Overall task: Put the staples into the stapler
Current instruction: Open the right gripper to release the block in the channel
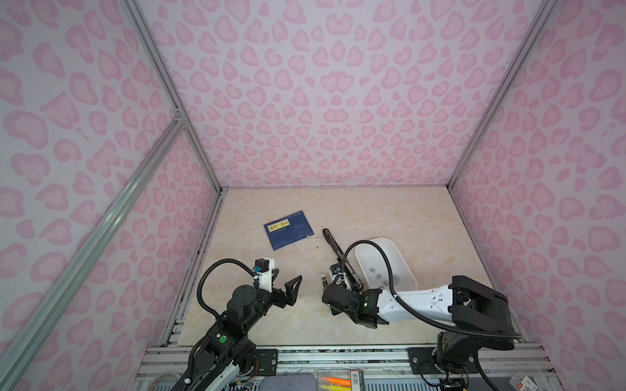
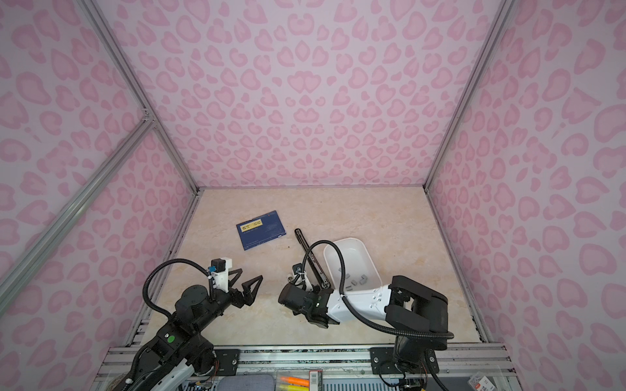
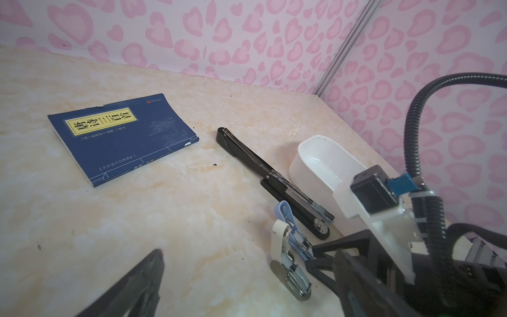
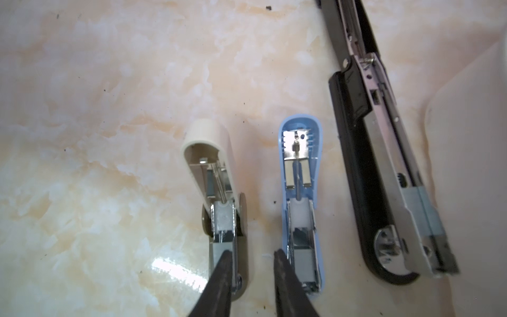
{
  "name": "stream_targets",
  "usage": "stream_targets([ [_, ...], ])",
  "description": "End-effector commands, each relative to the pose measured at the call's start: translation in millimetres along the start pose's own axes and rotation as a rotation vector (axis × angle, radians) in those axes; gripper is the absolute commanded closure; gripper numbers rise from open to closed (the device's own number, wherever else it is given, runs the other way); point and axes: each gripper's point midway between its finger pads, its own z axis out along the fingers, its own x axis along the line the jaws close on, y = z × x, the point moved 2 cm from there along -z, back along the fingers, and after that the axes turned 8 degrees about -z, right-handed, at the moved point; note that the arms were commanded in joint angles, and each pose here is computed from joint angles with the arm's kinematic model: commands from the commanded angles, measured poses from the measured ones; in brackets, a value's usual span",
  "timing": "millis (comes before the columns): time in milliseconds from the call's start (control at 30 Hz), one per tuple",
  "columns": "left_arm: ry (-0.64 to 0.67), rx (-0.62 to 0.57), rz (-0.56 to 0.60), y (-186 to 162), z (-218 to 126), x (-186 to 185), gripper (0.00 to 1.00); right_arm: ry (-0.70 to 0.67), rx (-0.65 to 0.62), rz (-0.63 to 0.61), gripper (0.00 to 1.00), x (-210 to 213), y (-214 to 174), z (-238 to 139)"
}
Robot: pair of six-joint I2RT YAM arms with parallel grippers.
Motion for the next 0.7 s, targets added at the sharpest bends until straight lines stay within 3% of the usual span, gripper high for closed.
stream_targets([
  [0, 0.000, -0.017, -0.005, 3, 0, 0, 0.03, 0.010, -0.003, 0.001, 0.73, 4, 2, 6],
  [667, 0.000, -0.014, -0.005, 2, 1, 0, 0.03, -0.011, 0.062, -0.033, 0.79, 7, -24, 6],
])
